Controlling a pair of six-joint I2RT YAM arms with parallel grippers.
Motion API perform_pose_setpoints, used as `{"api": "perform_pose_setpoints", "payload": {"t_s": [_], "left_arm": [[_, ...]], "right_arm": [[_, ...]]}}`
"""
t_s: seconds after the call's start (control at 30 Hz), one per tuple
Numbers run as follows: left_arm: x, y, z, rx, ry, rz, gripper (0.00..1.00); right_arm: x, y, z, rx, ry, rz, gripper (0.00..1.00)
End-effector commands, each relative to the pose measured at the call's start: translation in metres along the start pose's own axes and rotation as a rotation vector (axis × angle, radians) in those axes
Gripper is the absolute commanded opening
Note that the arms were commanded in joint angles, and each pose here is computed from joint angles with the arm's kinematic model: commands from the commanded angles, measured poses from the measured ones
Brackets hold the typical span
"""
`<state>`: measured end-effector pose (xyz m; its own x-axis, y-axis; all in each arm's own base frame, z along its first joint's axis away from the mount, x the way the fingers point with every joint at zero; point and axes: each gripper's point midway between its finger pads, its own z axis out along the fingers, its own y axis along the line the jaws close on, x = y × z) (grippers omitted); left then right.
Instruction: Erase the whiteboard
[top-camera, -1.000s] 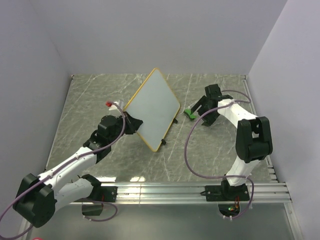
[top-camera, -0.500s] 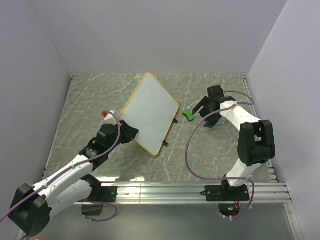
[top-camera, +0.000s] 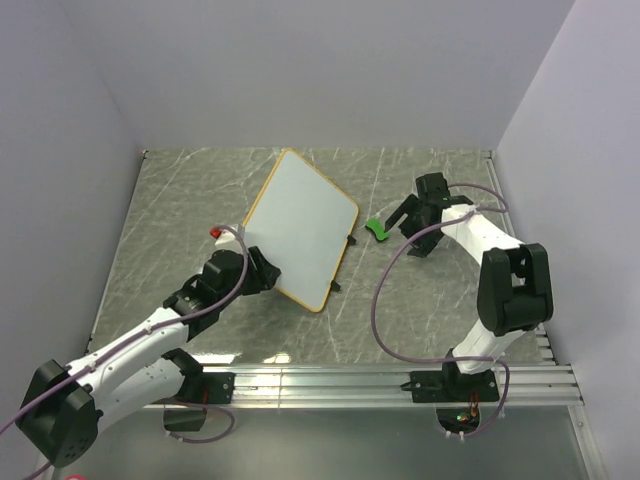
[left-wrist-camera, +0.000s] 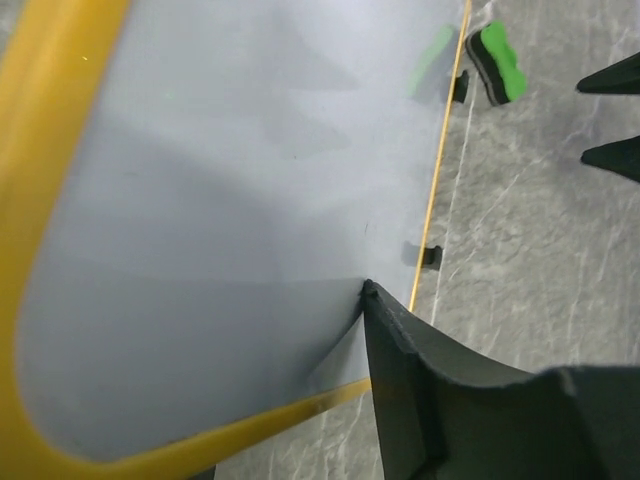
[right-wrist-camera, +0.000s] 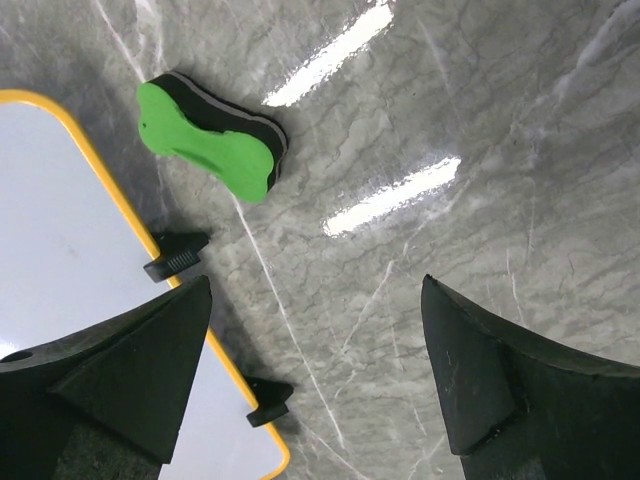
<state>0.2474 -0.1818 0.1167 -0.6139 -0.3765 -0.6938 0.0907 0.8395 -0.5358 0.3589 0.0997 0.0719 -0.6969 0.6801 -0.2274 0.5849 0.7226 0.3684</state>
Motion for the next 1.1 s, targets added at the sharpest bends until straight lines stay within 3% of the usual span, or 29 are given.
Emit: {"api": "perform_pose_setpoints", "payload": {"t_s": [0.0,0.4,0.63,1.07], "left_arm": [[0.012,0.002,-0.007,-0.026,0.088,0.090,0.58],[-0.045,-0.036,-0.029,0.011,-0.008,0.119,0.72],[-0.085,-0.054,-0.054,-0.011,-0.065,0.135,0.88],[-0.076,-0.007,-0.087,-0.194,-0.042,0.150,0.90]], "right_arm": [[-0.009,0.005,-0.014,-0.047,-0.043,-0.012,0.92],[-0.010,0.010,-0.021,-0.088,-0.058,-0.017,0.93],[-0.013,0.016,-0.036,-0.124,-0.086,-0.060,0.95],[0.003,0.018,-0.068,-0.253,-0.108,-0.097,0.95]]}}
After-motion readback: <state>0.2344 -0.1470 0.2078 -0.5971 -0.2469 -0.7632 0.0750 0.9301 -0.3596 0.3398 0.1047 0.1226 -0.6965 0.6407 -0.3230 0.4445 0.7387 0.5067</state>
